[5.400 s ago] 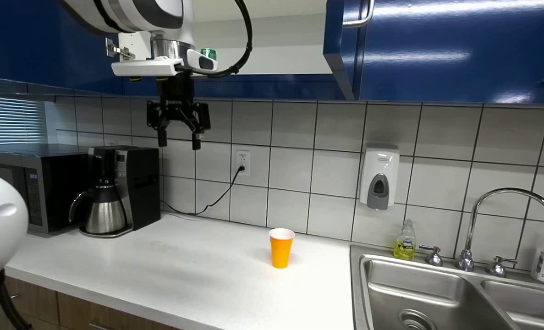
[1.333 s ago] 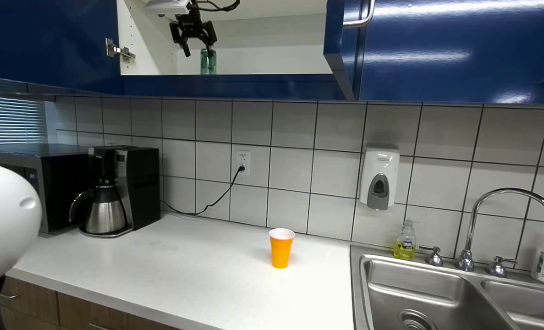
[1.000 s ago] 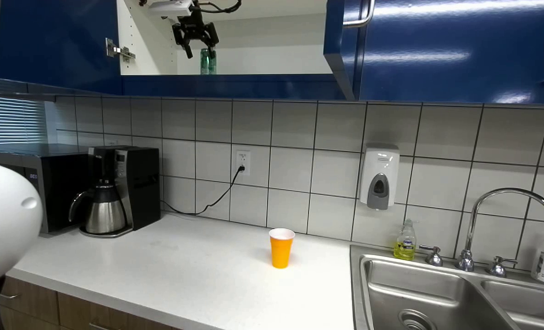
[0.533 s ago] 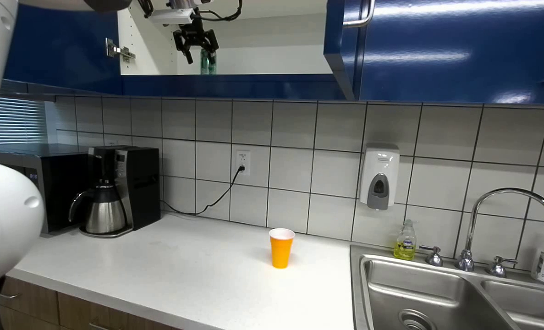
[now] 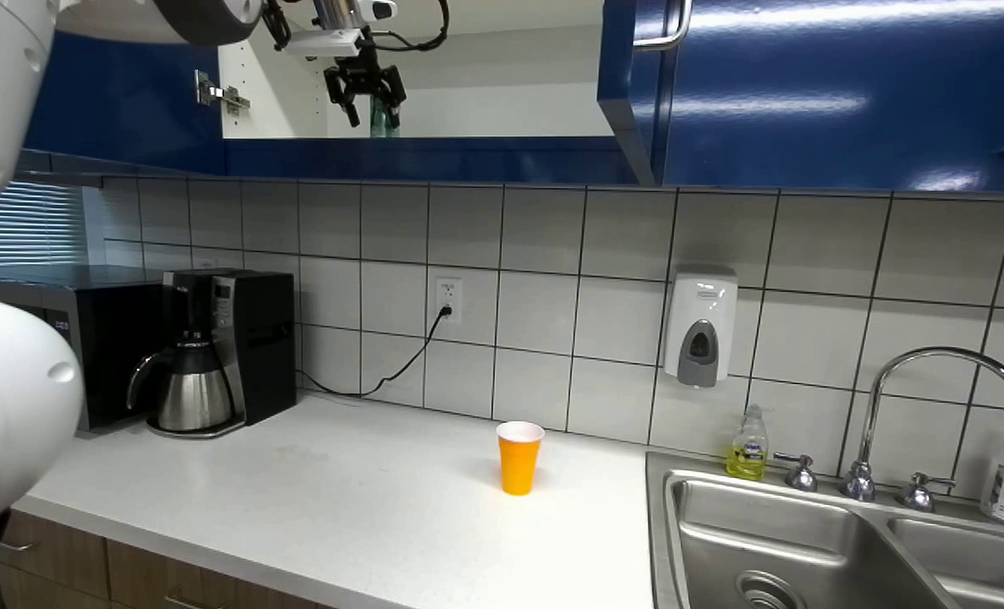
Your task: Pick up the can from the cabinet and put it on the counter
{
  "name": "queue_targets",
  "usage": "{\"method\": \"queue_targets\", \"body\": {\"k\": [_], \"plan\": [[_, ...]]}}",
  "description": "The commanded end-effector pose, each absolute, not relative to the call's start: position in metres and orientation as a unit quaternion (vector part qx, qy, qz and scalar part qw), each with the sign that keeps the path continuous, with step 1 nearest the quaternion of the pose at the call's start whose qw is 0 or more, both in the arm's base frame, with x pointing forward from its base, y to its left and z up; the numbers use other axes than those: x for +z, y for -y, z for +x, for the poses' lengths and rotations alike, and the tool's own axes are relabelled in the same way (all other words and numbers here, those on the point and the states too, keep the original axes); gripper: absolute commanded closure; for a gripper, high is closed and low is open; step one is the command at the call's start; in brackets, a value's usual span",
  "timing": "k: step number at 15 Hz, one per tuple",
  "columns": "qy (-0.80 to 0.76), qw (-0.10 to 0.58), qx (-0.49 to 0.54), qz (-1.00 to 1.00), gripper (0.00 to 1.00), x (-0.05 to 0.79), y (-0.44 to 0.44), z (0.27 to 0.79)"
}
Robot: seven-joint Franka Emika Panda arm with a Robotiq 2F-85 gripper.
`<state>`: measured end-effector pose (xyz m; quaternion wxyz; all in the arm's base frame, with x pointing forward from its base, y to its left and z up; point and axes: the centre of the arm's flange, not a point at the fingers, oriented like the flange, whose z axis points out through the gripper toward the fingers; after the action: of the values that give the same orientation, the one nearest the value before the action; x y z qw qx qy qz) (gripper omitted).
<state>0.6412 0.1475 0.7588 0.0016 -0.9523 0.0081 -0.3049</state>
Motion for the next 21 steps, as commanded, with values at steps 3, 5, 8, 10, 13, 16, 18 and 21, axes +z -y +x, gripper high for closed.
{"method": "queue_targets", "body": {"k": [3,5,8,10,13,16,18,21], "plan": [[-0.023,-0.008,-0.316,-0.948,0.0,0.769,-0.15,0.654],[-0.023,-0.009,-0.318,-0.948,0.0,0.769,-0.15,0.655],[-0.024,-0.01,-0.322,-0.947,0.0,0.77,-0.15,0.656],[-0.025,-0.008,-0.323,-0.946,0.0,0.771,-0.15,0.657],[-0.029,-0.007,-0.328,-0.944,0.0,0.771,-0.151,0.659],[-0.032,-0.006,-0.33,-0.944,0.0,0.774,-0.149,0.661],[-0.033,-0.005,-0.331,-0.943,0.0,0.774,-0.149,0.662],[-0.034,-0.004,-0.333,-0.942,0.35,0.772,-0.148,0.665]]}}
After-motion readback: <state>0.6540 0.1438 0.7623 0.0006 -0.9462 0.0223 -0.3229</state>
